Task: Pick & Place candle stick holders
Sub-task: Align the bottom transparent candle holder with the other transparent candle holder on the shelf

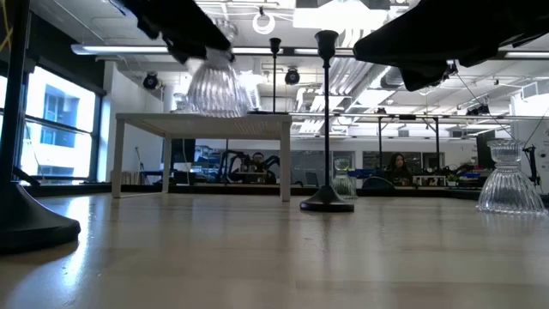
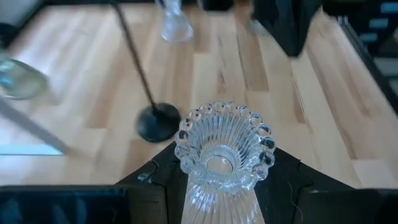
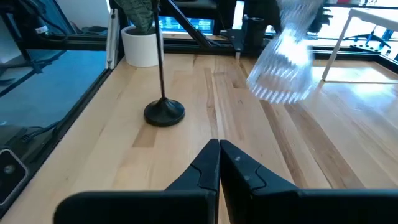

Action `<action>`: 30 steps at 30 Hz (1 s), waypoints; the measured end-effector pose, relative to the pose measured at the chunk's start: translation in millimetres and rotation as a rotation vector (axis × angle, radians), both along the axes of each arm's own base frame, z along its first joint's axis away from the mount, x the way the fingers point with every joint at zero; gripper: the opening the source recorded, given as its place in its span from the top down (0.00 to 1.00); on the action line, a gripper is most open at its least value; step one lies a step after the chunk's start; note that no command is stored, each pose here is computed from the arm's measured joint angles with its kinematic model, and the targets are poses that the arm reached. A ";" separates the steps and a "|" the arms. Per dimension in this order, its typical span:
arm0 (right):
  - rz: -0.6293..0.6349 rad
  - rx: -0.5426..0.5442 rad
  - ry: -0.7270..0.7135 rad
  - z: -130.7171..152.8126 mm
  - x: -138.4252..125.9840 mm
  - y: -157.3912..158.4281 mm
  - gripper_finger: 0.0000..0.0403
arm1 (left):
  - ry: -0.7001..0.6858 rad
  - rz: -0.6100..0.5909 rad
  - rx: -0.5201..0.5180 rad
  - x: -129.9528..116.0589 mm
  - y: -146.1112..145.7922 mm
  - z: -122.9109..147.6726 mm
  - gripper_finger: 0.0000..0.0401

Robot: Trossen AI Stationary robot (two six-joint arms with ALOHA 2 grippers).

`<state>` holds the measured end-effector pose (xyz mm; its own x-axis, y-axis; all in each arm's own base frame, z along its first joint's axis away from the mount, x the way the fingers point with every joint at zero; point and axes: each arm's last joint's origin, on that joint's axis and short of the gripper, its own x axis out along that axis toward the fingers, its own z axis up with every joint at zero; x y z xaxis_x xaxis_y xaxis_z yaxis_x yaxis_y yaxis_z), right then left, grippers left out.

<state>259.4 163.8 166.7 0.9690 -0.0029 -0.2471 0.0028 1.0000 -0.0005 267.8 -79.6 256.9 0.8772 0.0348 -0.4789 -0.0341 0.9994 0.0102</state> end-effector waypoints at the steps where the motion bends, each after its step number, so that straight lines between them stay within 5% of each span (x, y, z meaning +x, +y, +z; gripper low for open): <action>1: 0.000 0.000 0.000 0.0 0.0 0.0 1.00 | -0.019 0.015 -0.002 -5.6 2.3 7.3 0.64; 15: 0.007 -0.010 -0.010 1.1 0.6 -0.2 1.00 | -0.152 0.295 0.011 -92.2 51.4 68.1 0.64; 30: 0.009 -0.012 -0.008 1.0 0.7 -0.3 1.00 | -0.110 0.637 0.052 -113.4 125.9 70.7 0.64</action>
